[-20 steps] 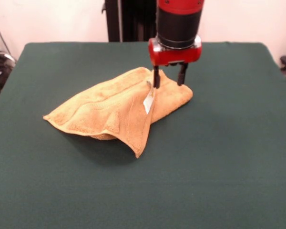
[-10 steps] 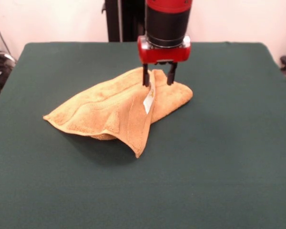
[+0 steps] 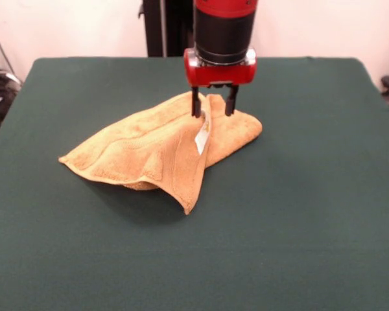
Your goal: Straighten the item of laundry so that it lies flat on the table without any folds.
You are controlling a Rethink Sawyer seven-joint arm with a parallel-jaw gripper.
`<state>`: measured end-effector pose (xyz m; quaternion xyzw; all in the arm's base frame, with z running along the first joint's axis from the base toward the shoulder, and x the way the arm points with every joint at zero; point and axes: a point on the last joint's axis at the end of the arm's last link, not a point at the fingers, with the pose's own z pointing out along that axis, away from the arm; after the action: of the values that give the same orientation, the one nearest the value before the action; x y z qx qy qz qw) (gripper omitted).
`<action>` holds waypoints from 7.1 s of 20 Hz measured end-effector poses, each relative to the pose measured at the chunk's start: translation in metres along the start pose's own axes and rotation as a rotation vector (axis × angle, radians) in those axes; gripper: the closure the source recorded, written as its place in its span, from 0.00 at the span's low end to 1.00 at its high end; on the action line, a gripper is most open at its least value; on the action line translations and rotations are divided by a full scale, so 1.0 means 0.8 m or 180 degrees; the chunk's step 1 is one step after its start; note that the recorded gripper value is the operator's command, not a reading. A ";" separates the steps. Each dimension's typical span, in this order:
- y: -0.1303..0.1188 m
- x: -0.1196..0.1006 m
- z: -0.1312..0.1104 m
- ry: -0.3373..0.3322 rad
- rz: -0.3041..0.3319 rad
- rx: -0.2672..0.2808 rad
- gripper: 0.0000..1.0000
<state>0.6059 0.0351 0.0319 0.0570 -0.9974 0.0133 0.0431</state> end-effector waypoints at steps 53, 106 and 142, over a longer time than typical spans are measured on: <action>0.007 0.037 0.084 0.0374 0.0028 -0.0124 0.00; 0.007 0.036 0.085 0.0374 0.0028 -0.0124 0.00; 0.019 0.025 0.090 0.0396 -0.0005 -0.0034 0.00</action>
<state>0.5786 0.0456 -0.0384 0.0567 -0.9927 0.0115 0.1054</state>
